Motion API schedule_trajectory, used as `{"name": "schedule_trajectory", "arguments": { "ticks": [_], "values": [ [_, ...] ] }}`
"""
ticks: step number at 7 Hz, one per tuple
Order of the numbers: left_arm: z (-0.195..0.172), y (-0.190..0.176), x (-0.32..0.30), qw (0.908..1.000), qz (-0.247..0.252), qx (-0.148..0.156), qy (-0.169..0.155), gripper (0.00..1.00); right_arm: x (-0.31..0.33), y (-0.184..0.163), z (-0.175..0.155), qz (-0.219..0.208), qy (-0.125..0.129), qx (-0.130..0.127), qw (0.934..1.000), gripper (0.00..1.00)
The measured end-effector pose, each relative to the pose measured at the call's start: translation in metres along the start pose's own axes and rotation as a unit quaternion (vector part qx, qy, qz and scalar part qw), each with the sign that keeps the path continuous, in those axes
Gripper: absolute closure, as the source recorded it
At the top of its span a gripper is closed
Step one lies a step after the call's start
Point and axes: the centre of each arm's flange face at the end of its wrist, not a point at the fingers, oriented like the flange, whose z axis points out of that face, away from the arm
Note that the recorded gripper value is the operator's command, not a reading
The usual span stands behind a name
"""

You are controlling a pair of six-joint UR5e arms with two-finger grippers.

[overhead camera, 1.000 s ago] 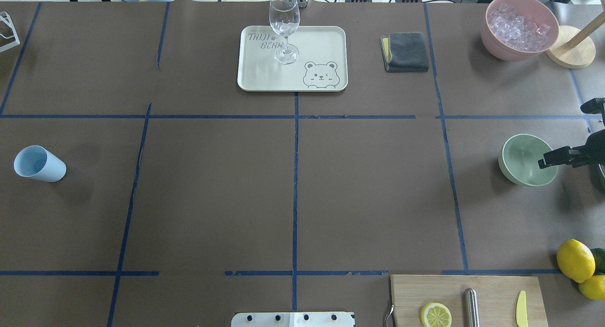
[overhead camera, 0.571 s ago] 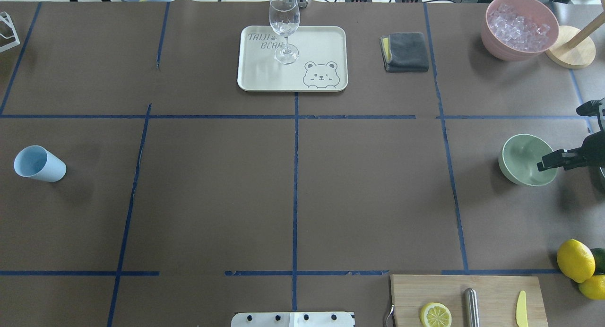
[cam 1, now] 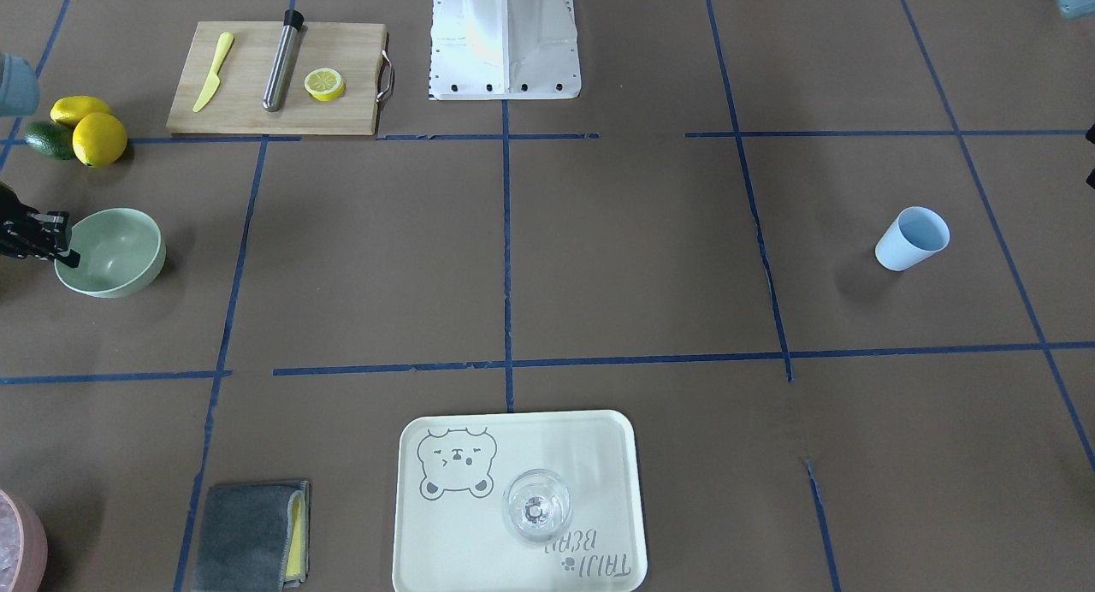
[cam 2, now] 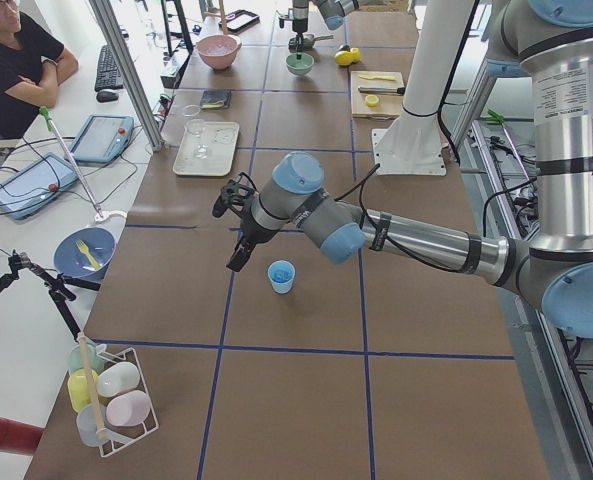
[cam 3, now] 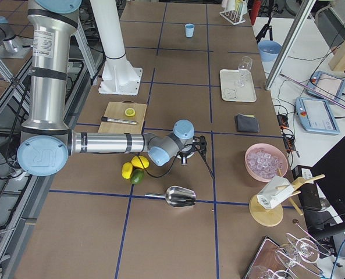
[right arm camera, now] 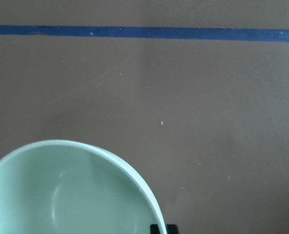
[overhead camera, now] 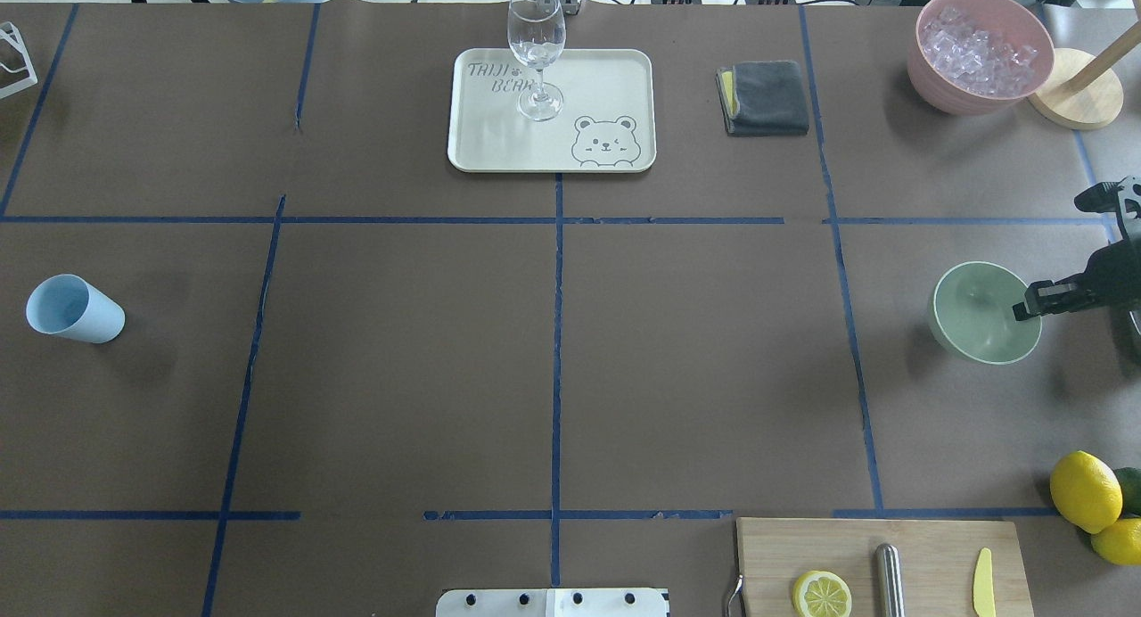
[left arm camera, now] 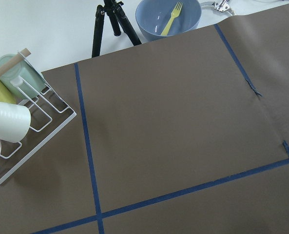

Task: Pour ice into bowl

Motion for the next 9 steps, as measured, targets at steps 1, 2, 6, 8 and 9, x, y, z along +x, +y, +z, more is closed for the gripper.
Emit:
{"name": "schedule_trajectory", "arguments": {
  "ticks": [1,2,6,8,9],
  "values": [
    [0.005,0.035,0.009,0.9996,-0.015,0.022,0.008,0.00,-0.019,-0.001,-0.012,0.016,-0.022,-0.001,0.9996,1.00],
    [0.008,0.067,0.019,0.9986,-0.030,0.038,0.021,0.00,-0.044,-0.005,-0.029,0.041,-0.043,0.003,0.9982,1.00],
    [0.054,0.130,0.088,0.9922,-0.104,0.064,0.026,0.00,-0.176,-0.050,-0.048,0.114,-0.097,-0.004,0.9887,1.00],
    [0.075,0.165,0.107,0.9891,-0.123,0.082,0.004,0.00,-0.281,-0.069,-0.044,0.129,-0.095,-0.029,0.9867,1.00],
    [0.087,0.183,0.106,0.9874,-0.126,0.095,-0.007,0.00,-0.332,-0.073,-0.042,0.133,-0.080,-0.034,0.9873,1.00]
  ]
}}
